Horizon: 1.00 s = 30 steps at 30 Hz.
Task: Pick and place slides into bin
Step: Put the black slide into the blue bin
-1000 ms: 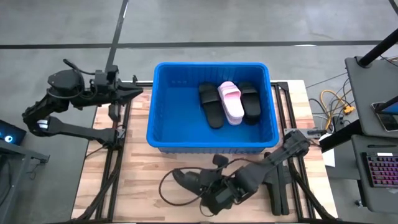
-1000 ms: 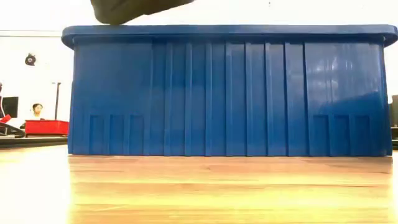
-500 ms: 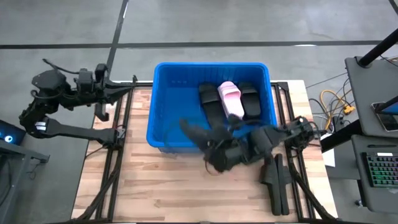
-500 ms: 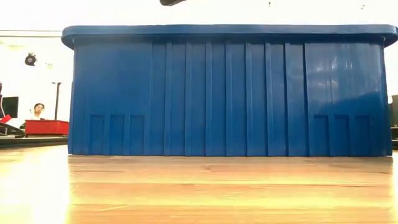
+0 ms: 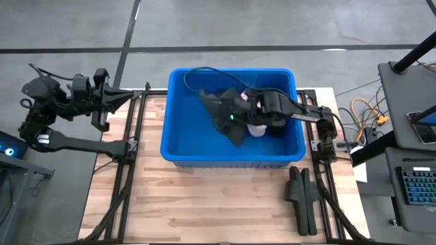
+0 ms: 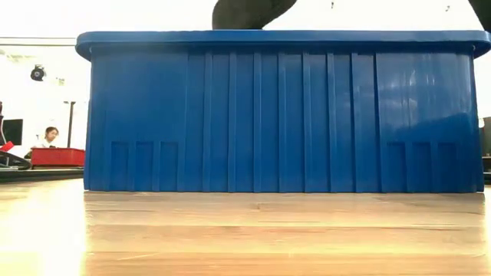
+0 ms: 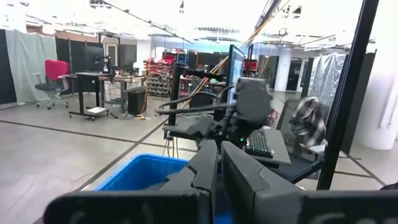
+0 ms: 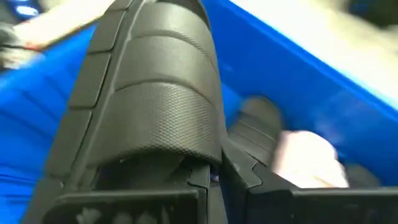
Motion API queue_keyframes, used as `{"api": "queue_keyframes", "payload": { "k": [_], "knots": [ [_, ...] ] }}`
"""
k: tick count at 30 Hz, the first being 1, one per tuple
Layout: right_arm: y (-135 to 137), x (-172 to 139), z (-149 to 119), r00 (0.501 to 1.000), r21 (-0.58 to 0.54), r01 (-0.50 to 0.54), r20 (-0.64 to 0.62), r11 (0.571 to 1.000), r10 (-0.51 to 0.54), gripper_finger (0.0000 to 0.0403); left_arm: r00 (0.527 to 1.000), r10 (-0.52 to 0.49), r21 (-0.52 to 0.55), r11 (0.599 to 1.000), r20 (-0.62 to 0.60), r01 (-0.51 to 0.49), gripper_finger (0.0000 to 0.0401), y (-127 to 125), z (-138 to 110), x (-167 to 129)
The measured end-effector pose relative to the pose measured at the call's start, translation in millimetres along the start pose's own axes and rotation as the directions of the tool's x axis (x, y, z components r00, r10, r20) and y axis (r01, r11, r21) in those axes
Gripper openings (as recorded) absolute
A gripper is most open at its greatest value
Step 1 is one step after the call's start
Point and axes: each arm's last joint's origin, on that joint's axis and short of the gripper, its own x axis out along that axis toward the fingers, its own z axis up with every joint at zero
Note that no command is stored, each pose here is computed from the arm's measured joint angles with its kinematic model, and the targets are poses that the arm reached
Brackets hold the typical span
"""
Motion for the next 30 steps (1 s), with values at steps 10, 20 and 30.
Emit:
{"api": "queue_keyframes", "payload": {
  "k": [10, 20, 30],
  "knots": [
    [3, -4, 67, 0.761, -0.126, -0.531, 0.363, 0.838, 0.537, 0.0009, 1.000, -0.001, -0.001, 1.000, 0.010, 0.001, 0.0008, 0, 1, -4],
    [-31, 3, 82, 0.851, 0.022, -0.286, 0.465, 0.958, 0.244, 0.0009, 0.998, 0.058, -0.001, 0.998, 0.032, -0.058, 0.0008, 3, 2, -11],
    [-50, 5, 54, 0.968, -0.055, 0.043, 0.248, 0.998, -0.028, 0.0009, 0.994, 0.086, -0.008, 0.996, 0.064, -0.086, 0.0008, 5, 4, -21]
  ]
}}
